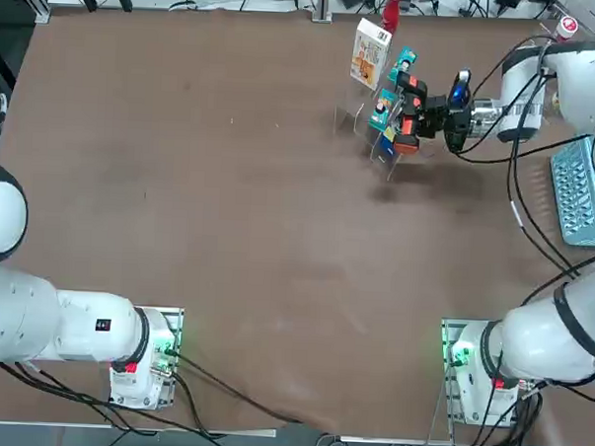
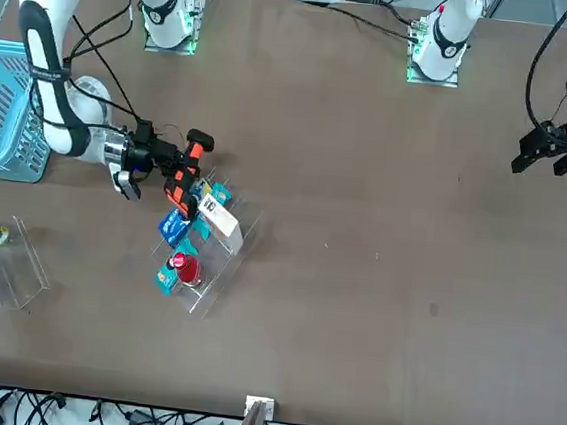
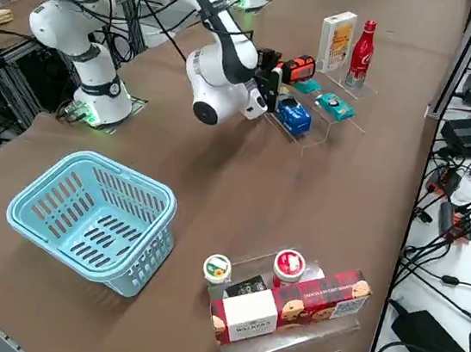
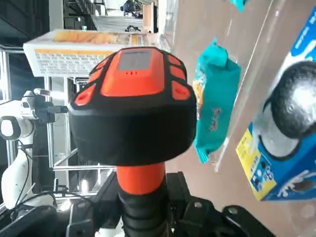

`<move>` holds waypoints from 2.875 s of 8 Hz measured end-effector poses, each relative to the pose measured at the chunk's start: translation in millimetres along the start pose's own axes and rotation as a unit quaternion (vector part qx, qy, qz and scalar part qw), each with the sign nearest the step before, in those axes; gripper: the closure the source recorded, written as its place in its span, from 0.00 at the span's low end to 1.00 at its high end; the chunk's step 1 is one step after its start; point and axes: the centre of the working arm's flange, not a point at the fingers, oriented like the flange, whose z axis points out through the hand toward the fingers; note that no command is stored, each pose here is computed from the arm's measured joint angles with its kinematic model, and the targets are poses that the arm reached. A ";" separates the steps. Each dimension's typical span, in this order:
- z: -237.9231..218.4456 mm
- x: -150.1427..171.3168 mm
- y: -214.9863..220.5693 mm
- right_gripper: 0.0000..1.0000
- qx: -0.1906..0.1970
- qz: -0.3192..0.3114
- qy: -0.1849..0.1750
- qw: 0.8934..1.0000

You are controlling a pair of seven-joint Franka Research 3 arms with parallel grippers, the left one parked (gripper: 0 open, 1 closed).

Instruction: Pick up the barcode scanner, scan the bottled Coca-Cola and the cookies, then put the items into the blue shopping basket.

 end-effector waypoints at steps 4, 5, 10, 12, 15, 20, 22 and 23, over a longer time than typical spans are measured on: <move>0.6 -3.9 1.0 0.56 0.002 0.001 -0.002 1.000; 0.4 -3.6 -0.2 0.56 0.002 0.000 -0.002 1.000; -35.0 22.3 -39.8 0.56 -0.052 0.000 -0.044 0.998; -76.5 37.0 -62.4 0.56 -0.124 -0.004 -0.083 0.989; -137.0 51.0 -96.9 0.56 -0.293 -0.015 -0.161 0.942; -157.9 36.8 -131.8 0.56 -0.536 0.030 -0.167 0.827; -138.2 23.9 -122.6 0.56 -0.576 0.052 -0.147 0.802; -132.3 16.2 -105.8 0.56 -0.590 0.055 -0.139 0.794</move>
